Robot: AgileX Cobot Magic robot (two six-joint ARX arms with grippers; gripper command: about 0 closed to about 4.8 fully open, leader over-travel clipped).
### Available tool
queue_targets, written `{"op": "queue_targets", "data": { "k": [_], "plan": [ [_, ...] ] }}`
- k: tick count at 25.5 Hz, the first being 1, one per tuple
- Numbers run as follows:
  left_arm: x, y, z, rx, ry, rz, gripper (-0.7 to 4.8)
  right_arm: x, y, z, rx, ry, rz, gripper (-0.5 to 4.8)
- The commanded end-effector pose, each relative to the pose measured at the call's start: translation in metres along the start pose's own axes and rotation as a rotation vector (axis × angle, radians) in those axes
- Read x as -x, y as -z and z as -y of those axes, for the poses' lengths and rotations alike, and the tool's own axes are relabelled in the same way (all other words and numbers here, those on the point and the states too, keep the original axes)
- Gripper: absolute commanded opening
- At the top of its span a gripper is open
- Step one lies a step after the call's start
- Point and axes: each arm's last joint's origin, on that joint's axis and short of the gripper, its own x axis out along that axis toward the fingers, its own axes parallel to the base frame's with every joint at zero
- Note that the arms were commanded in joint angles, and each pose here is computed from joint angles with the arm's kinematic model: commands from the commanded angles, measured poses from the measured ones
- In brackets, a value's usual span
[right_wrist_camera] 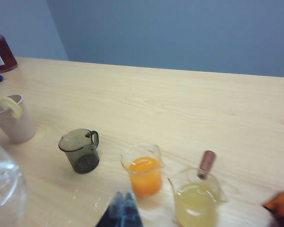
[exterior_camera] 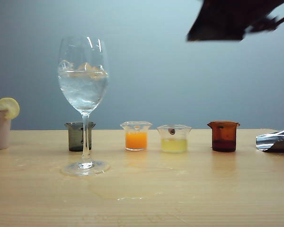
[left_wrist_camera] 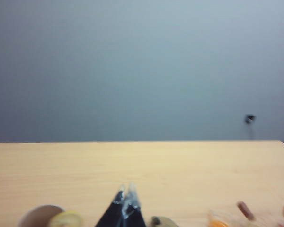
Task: Pick up the second measuring cup from the left, pour the orange juice inside into the goblet, and finally put the measuring cup back in its original place.
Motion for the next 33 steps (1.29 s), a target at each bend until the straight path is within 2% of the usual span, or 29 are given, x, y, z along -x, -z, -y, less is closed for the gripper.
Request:
{"op": "queue_targets", "data": {
  "k": [1,3,7,13,21,24,25,29,32,33],
  "plan": [
    [-0.007,0.001,0.008,0.008,0.095,-0.023,-0.05,-0.027,0.018,-0.008,-0.025,-0.023,0.031,-0.03],
    [-0.013,0.004,0.016,0.009,0.157,-0.050,-0.05,-0.044,0.036,-0.009,-0.025,-0.028,0.031,-0.03],
    [-0.024,0.012,0.029,-0.060,0.242,-0.100,-0.05,-0.065,0.071,-0.012,-0.044,-0.033,-0.010,-0.03],
    [-0.032,0.019,0.031,-0.058,0.248,-0.163,-0.05,-0.078,0.101,-0.022,-0.033,-0.057,-0.044,-0.03],
    [-0.032,0.023,0.031,-0.080,0.252,-0.198,-0.05,-0.130,0.118,-0.031,-0.021,-0.004,-0.075,0.02],
    [-0.031,0.025,0.030,-0.099,0.253,-0.217,-0.05,-0.139,0.114,-0.034,-0.010,0.002,-0.105,2.39],
    [-0.031,0.025,0.030,-0.099,0.253,-0.220,-0.05,-0.140,0.113,-0.035,-0.009,0.003,-0.108,2.80],
    [-0.031,0.026,0.030,-0.099,0.252,-0.226,-0.05,-0.144,0.111,-0.033,0.000,0.064,-0.116,4.33],
    [-0.031,0.027,0.030,-0.099,0.253,-0.234,-0.05,-0.150,0.114,-0.029,0.001,0.085,-0.131,4.46],
    [-0.031,0.027,0.030,-0.099,0.253,-0.236,-0.05,-0.154,0.116,-0.027,-0.002,0.090,-0.134,4.79]
  ]
}}
